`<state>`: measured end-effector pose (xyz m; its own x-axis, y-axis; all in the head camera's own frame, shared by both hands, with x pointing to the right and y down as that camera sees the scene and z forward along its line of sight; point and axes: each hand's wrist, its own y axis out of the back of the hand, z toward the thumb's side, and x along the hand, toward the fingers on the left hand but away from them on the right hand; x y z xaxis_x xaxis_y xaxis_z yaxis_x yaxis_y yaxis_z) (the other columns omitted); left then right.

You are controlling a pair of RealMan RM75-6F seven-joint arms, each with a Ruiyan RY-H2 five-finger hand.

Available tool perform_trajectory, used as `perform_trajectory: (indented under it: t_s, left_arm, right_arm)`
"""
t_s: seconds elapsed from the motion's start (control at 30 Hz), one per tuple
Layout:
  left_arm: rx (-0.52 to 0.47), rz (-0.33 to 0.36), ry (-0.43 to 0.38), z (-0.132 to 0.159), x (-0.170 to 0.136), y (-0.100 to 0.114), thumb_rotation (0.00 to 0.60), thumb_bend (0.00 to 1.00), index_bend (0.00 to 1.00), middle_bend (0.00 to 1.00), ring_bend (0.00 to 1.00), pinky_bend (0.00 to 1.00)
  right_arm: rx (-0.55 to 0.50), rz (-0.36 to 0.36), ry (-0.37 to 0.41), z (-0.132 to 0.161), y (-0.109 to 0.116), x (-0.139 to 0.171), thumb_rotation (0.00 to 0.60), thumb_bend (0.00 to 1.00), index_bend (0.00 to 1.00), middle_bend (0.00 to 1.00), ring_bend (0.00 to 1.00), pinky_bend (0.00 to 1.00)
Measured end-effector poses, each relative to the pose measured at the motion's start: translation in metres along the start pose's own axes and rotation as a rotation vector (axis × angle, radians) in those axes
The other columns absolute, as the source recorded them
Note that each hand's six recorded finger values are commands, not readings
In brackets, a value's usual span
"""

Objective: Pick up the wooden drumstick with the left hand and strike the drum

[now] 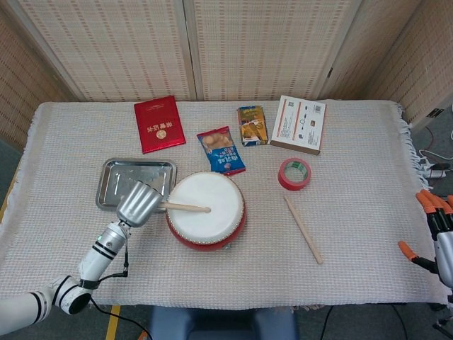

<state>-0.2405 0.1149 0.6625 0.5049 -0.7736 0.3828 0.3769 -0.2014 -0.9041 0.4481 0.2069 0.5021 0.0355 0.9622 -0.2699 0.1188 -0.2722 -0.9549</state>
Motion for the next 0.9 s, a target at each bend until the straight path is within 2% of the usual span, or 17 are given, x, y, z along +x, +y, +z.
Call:
perform_trajectory:
  t_s: [0.1, 0.27, 0.3, 0.4, 0.57, 0.67, 0.73, 0.9]
  left_arm:
    - [-0.094, 0.008, 0.037, -0.005, 0.001, 0.009, 0.6, 0.48, 1.0, 1.0, 1.0, 1.0]
    - [-0.338, 0.011, 0.099, -0.015, 0.003, 0.024, 0.6, 0.48, 1.0, 1.0, 1.0, 1.0]
    - [-0.352, 0.009, 0.101, -0.015, 0.003, 0.025, 0.6, 0.48, 1.0, 1.0, 1.0, 1.0]
    - [-0.293, -0.003, 0.082, -0.014, 0.003, 0.021, 0.6, 0.48, 1.0, 1.0, 1.0, 1.0]
    - [-0.038, -0.053, 0.022, -0.006, 0.005, -0.002, 0.6, 0.48, 1.0, 1.0, 1.0, 1.0]
    - [0.033, -0.079, 0.0, -0.004, 0.005, -0.01, 0.6, 0.48, 1.0, 1.0, 1.0, 1.0]
    - [-0.001, -0.079, 0.008, -0.004, 0.005, -0.008, 0.6, 0.48, 1.0, 1.0, 1.0, 1.0]
    - [-0.263, -0.062, 0.074, -0.011, 0.007, 0.008, 0.6, 0.48, 1.0, 1.0, 1.0, 1.0]
  right_arm:
    - [-0.004, -0.004, 0.0, -0.001, 0.001, 0.001, 0.6, 0.2, 0.03, 0.05, 0.0, 0.0]
    - [-0.005, -0.004, -0.002, -0.002, 0.001, 0.002, 0.6, 0.2, 0.03, 0.05, 0.0, 0.0]
    - [-0.005, -0.004, -0.001, -0.002, 0.001, 0.002, 0.6, 0.19, 0.03, 0.05, 0.0, 0.0]
    - [-0.008, 0.001, -0.001, -0.002, -0.001, 0.002, 0.6, 0.2, 0.03, 0.05, 0.0, 0.0]
    - [-0.011, 0.01, -0.001, -0.002, -0.003, 0.001, 0.6, 0.2, 0.03, 0.05, 0.0, 0.0]
    - [-0.013, 0.008, -0.001, -0.001, -0.003, 0.001, 0.6, 0.19, 0.03, 0.05, 0.0, 0.0]
    - [-0.013, 0.007, -0.001, -0.001, -0.003, 0.001, 0.6, 0.19, 0.03, 0.05, 0.0, 0.0]
    - [-0.01, 0.012, -0.006, -0.002, -0.003, 0.003, 0.6, 0.2, 0.03, 0.05, 0.0, 0.0]
